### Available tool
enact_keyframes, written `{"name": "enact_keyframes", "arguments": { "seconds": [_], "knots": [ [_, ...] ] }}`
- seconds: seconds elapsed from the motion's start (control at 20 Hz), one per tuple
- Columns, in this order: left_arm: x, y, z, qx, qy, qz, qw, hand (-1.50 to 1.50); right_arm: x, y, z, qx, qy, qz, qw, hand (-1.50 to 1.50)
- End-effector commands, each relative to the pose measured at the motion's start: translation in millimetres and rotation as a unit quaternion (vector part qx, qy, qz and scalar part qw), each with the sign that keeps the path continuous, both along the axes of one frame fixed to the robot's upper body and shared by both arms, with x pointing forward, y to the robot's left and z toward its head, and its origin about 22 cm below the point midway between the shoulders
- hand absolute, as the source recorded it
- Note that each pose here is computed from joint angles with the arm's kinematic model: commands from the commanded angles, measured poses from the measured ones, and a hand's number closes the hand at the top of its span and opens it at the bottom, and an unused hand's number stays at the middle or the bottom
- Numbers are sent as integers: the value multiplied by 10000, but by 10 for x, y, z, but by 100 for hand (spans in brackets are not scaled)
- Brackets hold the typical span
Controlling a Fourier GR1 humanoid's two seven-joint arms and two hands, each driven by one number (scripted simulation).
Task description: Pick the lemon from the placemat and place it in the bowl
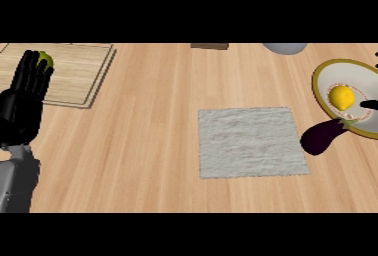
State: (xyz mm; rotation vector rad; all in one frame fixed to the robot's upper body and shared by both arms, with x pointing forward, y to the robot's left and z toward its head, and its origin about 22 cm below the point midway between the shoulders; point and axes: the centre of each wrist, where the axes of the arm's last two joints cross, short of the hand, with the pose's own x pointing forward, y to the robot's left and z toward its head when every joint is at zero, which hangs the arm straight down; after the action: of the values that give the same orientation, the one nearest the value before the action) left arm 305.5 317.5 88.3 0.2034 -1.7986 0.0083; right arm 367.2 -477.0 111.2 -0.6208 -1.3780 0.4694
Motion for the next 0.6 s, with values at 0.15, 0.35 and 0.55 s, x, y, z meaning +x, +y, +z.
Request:
{"name": "enact_keyframes", "arguments": {
  "seconds": [0.15, 0.35, 0.55],
  "knots": [
    [2, 132, 53, 54, -51, 107, 9999, 0, -70, -165, 131, 707, -1442, -911, 9828, -150],
    [-41, -44, 69, -8, -71, 35, 10000, 0, -433, -583, 188, 804, -1650, -1421, 9727, -150],
    [-69, 50, 96, -27, -65, -2, 10000, 0, -777, -927, 334, 1271, -1747, -1975, 9562, -150]
  ]
}}
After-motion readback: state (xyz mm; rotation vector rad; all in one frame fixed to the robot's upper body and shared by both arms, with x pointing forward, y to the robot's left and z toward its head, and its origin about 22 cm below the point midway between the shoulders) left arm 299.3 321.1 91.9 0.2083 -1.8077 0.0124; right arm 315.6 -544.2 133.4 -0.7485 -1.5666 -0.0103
